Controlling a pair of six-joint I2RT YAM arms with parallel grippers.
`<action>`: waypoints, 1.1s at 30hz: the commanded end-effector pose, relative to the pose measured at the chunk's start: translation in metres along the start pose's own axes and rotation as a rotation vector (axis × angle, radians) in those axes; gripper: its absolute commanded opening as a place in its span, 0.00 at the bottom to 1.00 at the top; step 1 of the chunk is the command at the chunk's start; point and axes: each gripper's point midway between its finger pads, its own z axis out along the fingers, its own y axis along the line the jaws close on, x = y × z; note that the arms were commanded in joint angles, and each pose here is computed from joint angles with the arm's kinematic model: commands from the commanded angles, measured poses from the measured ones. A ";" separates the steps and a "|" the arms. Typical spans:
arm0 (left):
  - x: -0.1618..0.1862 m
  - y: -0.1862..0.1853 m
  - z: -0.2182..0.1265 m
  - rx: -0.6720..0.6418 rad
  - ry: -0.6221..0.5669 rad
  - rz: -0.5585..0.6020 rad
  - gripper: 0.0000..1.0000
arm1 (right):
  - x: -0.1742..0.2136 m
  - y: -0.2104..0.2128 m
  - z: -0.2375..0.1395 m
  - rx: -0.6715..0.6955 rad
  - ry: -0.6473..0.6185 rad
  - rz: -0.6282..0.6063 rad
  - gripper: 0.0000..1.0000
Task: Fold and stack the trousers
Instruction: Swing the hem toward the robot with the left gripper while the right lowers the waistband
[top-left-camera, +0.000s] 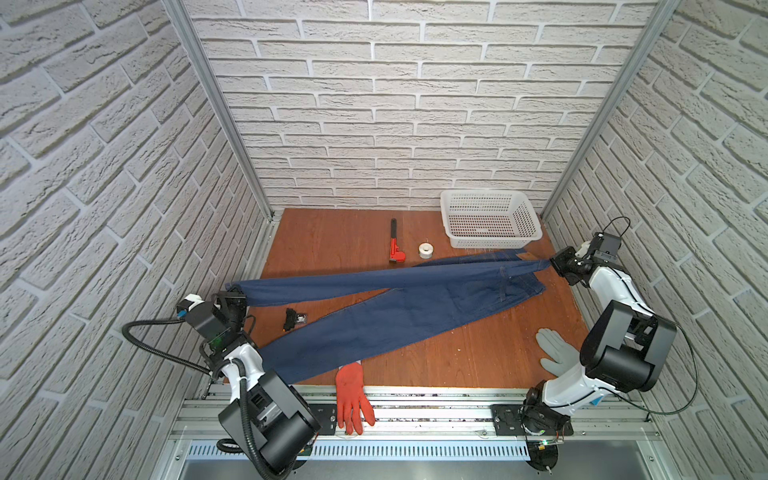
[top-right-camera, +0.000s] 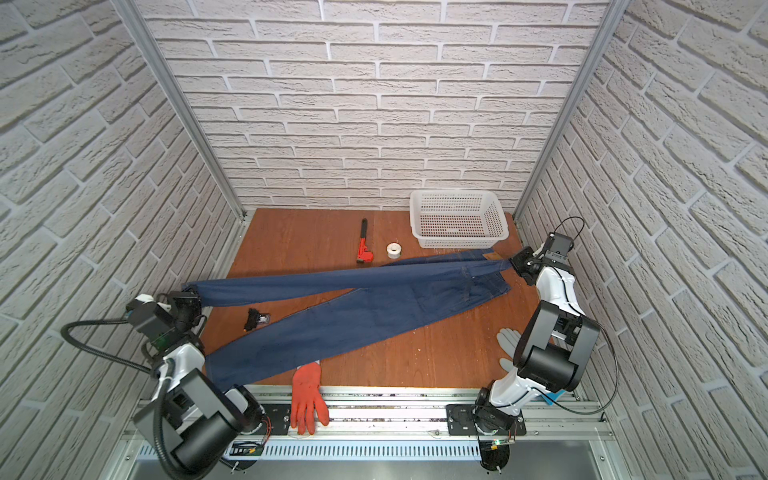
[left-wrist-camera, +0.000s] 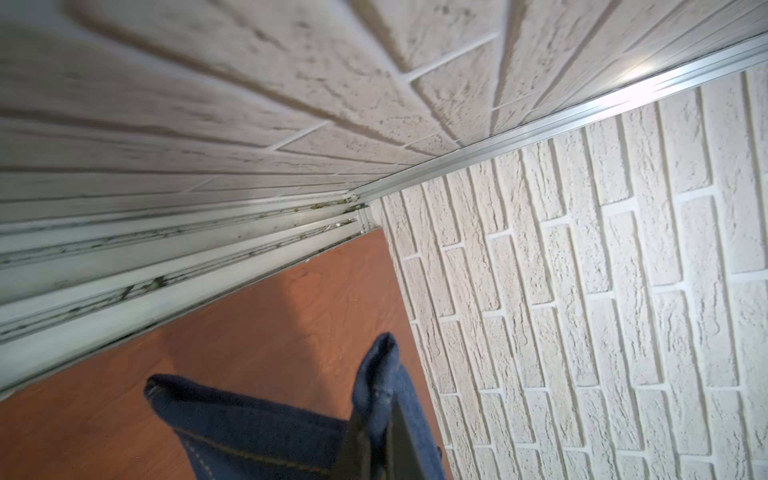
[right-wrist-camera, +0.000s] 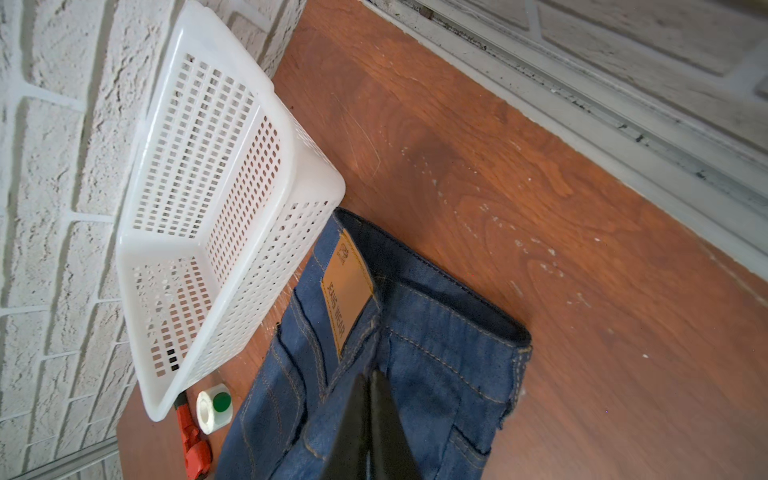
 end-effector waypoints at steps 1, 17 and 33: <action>-0.001 0.020 -0.012 -0.058 -0.048 0.009 0.00 | -0.021 -0.010 -0.013 0.050 -0.094 -0.047 0.06; 0.020 0.066 -0.061 -0.248 -0.137 -0.054 0.00 | -0.002 -0.040 0.010 0.119 -0.037 -0.034 0.06; 0.058 0.080 -0.080 -0.421 0.090 -0.102 0.00 | 0.010 -0.055 0.005 0.175 -0.020 -0.057 0.05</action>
